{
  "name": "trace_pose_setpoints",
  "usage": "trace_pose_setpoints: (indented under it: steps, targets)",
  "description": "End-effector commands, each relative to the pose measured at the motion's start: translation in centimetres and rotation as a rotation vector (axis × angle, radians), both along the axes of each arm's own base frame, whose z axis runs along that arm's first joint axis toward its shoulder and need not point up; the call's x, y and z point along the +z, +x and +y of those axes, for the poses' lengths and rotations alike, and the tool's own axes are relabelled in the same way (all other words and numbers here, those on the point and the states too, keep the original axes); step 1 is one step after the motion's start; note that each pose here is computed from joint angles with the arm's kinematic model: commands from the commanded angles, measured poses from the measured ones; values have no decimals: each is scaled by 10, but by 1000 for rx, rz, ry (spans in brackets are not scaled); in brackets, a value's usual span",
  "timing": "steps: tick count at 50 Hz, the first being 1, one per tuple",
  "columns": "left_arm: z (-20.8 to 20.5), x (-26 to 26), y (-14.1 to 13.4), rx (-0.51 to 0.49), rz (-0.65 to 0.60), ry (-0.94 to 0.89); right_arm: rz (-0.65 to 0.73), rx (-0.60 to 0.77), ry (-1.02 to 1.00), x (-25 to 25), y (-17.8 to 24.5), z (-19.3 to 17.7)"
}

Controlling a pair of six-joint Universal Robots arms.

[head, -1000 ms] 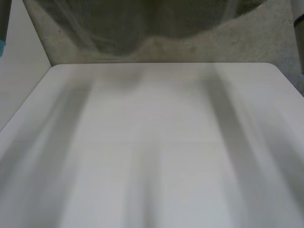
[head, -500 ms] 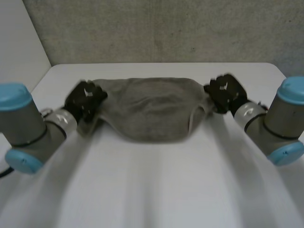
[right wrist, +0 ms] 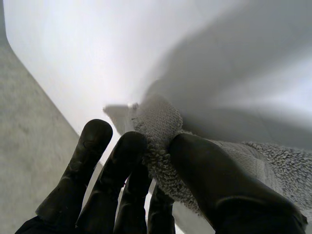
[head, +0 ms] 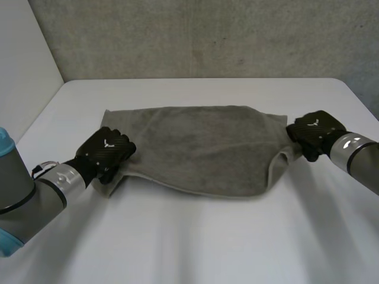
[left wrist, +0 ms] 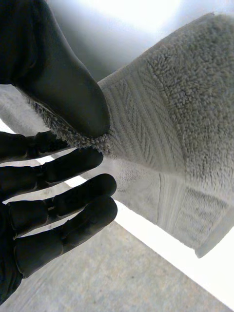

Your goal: Fold the towel.

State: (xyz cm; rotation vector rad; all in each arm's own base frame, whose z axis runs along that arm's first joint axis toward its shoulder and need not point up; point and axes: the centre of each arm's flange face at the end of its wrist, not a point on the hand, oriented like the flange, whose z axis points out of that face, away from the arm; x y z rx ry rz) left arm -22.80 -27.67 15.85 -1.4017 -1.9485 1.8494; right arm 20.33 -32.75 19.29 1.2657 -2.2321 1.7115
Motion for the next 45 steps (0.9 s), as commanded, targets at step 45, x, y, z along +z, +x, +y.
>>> trace_pose_setpoints:
  steps: [45]
  targets:
    - [65, 15, 13, 5, -31, 204, -9, 157, 1, 7, -18, 79]
